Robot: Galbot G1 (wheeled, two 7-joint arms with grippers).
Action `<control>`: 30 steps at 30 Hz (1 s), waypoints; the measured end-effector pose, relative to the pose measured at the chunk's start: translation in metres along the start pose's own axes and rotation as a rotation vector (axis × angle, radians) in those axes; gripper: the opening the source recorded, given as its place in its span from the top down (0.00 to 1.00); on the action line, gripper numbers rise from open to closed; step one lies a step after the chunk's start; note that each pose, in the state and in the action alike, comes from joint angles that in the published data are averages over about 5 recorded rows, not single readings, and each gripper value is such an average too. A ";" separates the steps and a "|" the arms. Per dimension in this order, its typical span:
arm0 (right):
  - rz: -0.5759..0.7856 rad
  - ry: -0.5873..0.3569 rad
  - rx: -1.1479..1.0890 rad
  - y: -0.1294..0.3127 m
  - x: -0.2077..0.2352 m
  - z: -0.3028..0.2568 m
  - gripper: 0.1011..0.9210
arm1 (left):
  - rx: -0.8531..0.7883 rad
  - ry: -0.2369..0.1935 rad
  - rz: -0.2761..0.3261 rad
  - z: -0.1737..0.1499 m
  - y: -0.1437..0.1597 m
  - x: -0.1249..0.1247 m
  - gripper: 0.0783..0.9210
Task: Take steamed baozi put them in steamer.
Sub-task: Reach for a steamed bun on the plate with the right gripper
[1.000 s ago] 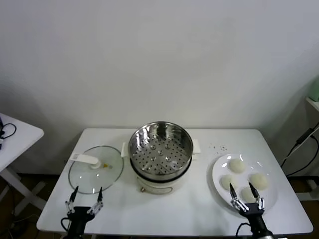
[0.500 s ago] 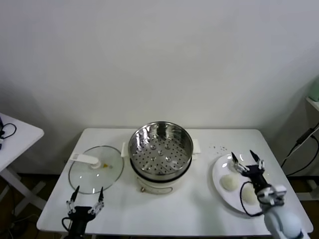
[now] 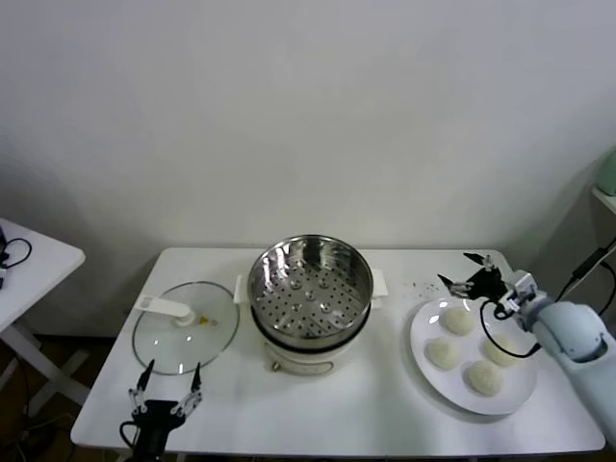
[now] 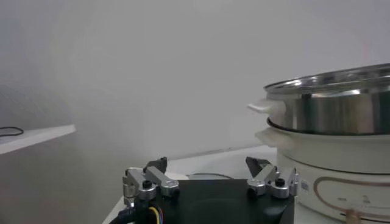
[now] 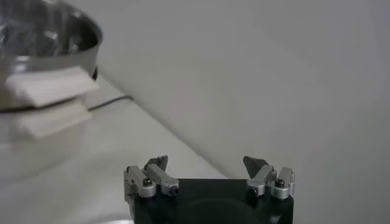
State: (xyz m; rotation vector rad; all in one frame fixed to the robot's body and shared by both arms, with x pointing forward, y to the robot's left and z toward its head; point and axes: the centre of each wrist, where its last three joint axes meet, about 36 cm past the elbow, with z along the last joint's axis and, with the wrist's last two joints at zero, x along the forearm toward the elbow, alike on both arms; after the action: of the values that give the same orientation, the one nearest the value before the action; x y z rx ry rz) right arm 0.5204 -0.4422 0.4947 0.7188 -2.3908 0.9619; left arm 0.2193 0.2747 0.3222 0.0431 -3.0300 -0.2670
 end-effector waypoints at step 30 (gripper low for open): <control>-0.533 0.454 0.448 -0.063 -0.057 -0.018 0.12 | -0.053 0.014 -0.002 0.003 0.007 0.007 0.12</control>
State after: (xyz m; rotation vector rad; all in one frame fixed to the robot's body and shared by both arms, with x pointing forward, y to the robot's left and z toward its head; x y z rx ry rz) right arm 0.6062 -0.4515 0.5045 1.0882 -1.4941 1.2606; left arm 0.2116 0.2823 0.3211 0.0441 -3.0078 -0.3459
